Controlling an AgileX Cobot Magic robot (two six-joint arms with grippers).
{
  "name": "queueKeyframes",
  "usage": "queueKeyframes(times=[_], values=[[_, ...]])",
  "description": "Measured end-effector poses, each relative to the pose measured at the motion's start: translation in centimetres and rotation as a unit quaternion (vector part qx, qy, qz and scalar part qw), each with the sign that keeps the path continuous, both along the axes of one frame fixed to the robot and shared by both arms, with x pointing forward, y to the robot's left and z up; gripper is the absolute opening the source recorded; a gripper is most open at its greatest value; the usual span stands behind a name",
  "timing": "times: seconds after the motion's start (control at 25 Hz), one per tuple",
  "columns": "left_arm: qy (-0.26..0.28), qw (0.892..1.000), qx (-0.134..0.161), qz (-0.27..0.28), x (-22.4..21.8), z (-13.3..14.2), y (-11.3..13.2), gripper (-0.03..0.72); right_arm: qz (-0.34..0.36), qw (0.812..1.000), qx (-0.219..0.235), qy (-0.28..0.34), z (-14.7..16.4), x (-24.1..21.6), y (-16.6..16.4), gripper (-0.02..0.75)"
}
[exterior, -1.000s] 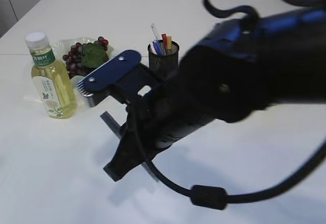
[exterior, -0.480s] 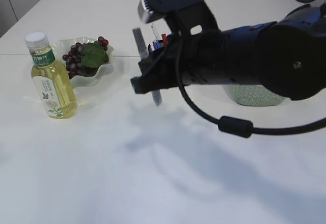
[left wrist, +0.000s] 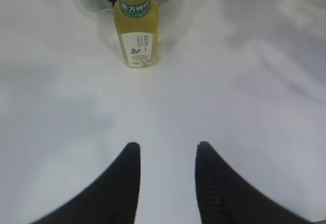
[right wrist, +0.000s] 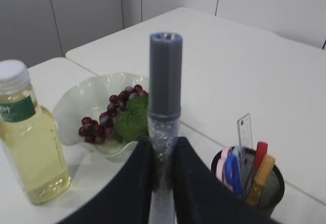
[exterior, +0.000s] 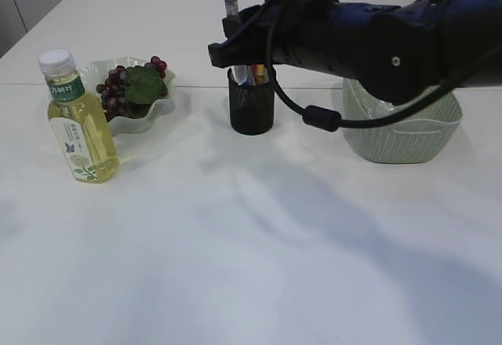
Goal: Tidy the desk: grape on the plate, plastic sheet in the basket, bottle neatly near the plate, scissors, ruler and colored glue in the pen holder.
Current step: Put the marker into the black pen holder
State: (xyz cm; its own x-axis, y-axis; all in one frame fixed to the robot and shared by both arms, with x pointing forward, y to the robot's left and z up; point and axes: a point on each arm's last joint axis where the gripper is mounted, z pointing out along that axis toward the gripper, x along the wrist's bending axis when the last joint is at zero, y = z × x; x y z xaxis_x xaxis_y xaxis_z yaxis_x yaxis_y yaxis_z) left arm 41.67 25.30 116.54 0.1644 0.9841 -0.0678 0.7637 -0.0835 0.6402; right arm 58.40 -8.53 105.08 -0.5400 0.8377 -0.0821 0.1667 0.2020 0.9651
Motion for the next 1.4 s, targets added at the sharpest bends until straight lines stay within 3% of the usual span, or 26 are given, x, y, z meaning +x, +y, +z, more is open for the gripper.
queueKeyframes(times=[0.28, 0.52, 0.96, 1.4], values=[[-0.017, 1.000, 0.009, 0.003, 0.2, 0.2, 0.2, 0.257, -0.020, 0.999, 0.007, -0.041, 0.3, 5.1, 0.7, 0.112], [-0.024, 0.999, 0.022, 0.005, 0.3, 0.2, 0.4, 0.253, -0.051, 0.998, 0.019, -0.041, -1.0, 8.9, 0.0, 0.112], [-0.038, 0.999, 0.034, 0.008, 0.5, 0.4, 0.6, 0.253, -0.075, 0.997, -0.004, -0.026, -4.7, 12.3, -1.4, 0.111], [-0.041, 0.999, 0.034, 0.008, 0.6, 0.4, 0.6, 0.253, -0.075, 0.997, -0.011, -0.023, -6.3, 13.5, -1.0, 0.111]])
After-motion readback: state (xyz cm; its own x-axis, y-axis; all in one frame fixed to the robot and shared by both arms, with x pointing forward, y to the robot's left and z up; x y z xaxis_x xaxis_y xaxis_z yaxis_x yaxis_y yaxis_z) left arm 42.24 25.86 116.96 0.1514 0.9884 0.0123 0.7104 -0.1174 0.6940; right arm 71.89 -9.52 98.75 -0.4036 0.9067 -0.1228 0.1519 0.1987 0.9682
